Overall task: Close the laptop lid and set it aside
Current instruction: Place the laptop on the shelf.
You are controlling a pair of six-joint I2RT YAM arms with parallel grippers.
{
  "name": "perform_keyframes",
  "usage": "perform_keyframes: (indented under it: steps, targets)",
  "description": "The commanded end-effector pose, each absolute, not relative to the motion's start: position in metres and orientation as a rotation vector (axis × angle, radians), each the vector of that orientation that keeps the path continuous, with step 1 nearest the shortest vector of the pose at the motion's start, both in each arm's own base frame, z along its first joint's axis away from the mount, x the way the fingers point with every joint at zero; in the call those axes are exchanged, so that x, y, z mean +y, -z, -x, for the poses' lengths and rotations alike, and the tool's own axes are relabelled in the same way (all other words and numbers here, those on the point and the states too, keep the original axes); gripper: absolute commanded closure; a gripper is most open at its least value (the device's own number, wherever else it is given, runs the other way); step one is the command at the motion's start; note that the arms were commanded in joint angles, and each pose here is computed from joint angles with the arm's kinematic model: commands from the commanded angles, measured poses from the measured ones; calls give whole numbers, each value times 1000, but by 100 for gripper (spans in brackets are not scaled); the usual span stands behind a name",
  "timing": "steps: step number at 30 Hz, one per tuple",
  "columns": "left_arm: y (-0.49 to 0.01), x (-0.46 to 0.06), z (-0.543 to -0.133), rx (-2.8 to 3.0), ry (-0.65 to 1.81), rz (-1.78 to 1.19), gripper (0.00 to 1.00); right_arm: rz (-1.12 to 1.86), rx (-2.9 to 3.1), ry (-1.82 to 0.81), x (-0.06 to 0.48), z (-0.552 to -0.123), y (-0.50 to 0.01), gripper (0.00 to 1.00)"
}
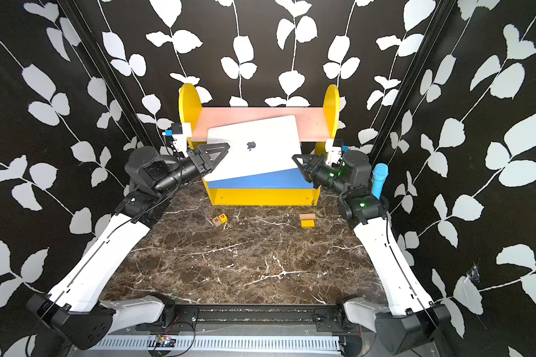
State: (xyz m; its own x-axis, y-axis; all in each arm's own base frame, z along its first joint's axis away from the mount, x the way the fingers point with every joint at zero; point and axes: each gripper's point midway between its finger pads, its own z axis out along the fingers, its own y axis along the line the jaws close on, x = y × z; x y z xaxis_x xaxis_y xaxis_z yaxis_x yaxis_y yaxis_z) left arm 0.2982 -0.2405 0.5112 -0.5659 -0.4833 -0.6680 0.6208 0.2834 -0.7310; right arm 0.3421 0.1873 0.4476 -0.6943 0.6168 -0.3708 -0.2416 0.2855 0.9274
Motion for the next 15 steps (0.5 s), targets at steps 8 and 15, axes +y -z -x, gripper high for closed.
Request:
perform_keyframes:
  steps: [8, 15]
  targets:
    - [-516, -209, -238, 1682, 1214, -331, 38, -343, 1664, -1482, 172, -357, -489, 100]
    - [-478, -199, -243, 1803, 1124, -295, 34, -367, 1657, -1478, 170, -364, -490, 100]
